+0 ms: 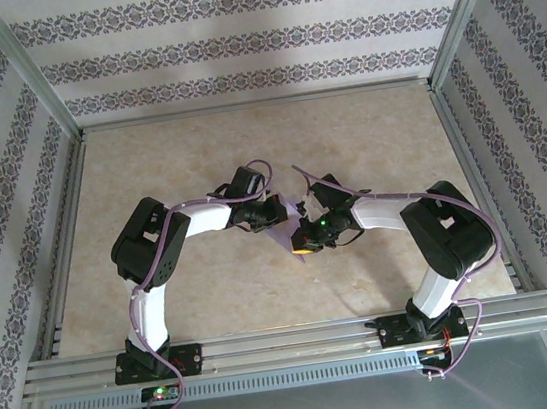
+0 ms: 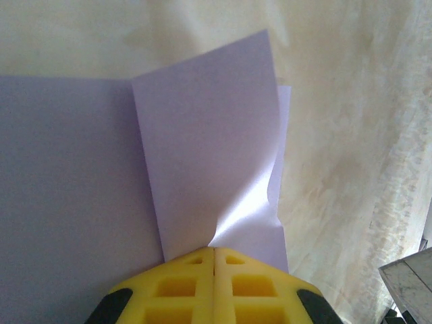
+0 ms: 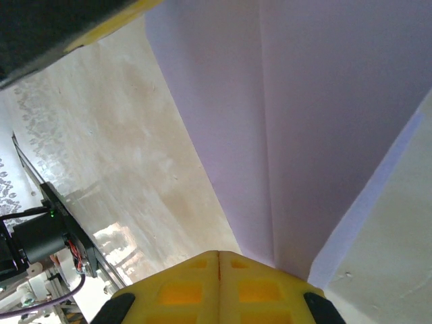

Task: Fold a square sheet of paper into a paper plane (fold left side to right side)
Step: Fourth fold the wing at the center of the table.

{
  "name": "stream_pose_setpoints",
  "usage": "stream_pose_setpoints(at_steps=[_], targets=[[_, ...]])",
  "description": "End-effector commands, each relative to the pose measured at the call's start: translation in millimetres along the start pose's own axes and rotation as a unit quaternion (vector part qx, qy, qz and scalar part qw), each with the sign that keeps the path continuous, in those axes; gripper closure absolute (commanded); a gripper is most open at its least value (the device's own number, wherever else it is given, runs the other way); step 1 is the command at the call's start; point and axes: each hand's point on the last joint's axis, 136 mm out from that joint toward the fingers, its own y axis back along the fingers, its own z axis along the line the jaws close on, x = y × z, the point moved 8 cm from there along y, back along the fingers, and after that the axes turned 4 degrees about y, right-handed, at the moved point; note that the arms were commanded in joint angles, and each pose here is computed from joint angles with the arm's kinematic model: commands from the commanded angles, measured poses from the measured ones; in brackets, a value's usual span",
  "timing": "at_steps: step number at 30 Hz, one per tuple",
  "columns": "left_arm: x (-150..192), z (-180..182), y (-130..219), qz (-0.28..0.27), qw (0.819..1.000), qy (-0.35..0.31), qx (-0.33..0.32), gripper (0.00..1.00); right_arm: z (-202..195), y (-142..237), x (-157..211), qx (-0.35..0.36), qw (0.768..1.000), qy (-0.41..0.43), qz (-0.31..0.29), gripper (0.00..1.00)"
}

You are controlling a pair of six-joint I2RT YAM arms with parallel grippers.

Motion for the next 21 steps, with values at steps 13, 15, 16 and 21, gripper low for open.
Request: stream_pose_setpoints(at_steps=[13,15,16,21], targets=[[16.3,34.5,-9.6,0.021,0.997,0.02,-0.078,0.96,-15.0,-2.3,6.7,0.036,0.999,0.001,0.003,0.95],[15.8,34.6,-9.4,0.02,0.997,0.02,-0.078,0.96,-15.4,-3.5,7.8,0.036,0.999,0.0,0.006,0.95],[16.5,34.9,-9.8,0.022,0.997,0.02,-0.078,0.96,-15.3,-3.9,8.3,0.036,0.999,0.001,0.007,0.95],[16.3,35.5,-10.1,0.021,0.996,0.02,-0.078,0.96,-13.8,-6.2,8.9,0.027,1.0,0.001,0.012,0.95]])
